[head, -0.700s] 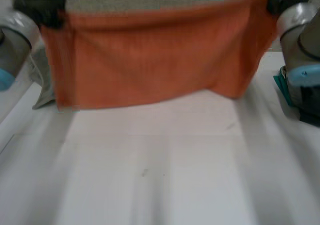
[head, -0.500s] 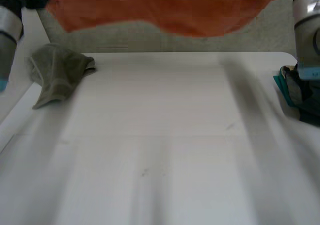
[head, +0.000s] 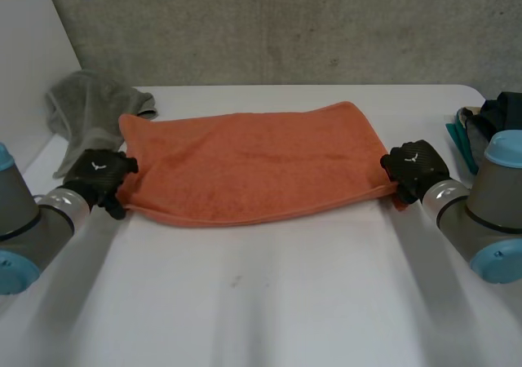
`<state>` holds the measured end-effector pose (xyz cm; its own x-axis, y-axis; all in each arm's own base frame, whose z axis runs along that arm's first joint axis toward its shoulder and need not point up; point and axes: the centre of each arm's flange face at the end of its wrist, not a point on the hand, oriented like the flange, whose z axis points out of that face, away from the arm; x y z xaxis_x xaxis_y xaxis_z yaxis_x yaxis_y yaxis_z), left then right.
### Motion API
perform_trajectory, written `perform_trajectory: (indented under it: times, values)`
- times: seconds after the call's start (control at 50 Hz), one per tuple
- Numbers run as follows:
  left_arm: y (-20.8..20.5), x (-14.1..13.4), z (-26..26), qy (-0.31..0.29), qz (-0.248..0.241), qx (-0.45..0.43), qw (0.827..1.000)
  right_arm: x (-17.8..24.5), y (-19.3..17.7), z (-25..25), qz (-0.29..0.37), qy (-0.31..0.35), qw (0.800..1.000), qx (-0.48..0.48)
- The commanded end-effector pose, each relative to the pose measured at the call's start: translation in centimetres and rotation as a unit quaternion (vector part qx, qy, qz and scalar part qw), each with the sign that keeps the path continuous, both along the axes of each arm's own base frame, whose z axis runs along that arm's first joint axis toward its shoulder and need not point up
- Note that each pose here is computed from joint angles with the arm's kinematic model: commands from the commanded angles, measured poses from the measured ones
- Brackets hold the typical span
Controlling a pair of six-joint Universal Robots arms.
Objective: Fold the laundry.
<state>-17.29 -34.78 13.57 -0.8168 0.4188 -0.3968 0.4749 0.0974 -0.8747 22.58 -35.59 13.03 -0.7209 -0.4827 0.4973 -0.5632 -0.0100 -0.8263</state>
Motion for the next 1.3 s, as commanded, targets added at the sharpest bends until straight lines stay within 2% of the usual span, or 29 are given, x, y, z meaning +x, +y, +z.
perform_trajectory:
  times: [0.02, 0.2, 0.4, 0.54, 0.72, 0.96, 1.12, 1.3]
  values:
    - [1.7, 1.1, 1.8, 0.020, 0.024, -0.019, 0.999, -0.5, -0.1, 1.1, -0.017, -0.016, 1.000, -0.007]
    - [2.9, 3.2, 0.7, 0.044, 0.053, 0.027, 0.997, -0.6, 0.0, 1.2, -0.018, -0.021, 1.000, -0.005]
    - [2.4, 4.0, -0.8, 0.060, 0.046, 0.089, 0.993, -0.5, 0.1, 1.2, -0.016, -0.020, 1.000, -0.006]
    - [0.9, 2.8, -1.3, 0.069, 0.007, 0.082, 0.994, -0.4, 0.2, 1.2, -0.015, -0.018, 1.000, -0.006]
    - [-1.3, -0.3, -1.3, 0.064, -0.025, 0.052, 0.996, -0.5, 0.2, 1.1, -0.015, -0.012, 1.000, -0.006]
    - [-3.4, -2.0, -2.0, 0.040, 0.005, 0.074, 0.996, -0.6, 0.3, 0.9, -0.013, -0.006, 1.000, -0.004]
    - [-4.6, -3.1, -2.2, 0.027, 0.014, 0.059, 0.998, -0.4, 0.5, 0.8, -0.010, -0.004, 1.000, -0.003]
    - [-5.0, -3.1, -1.6, 0.015, 0.014, 0.041, 0.999, -0.4, 0.7, 0.7, -0.010, -0.004, 1.000, -0.001]
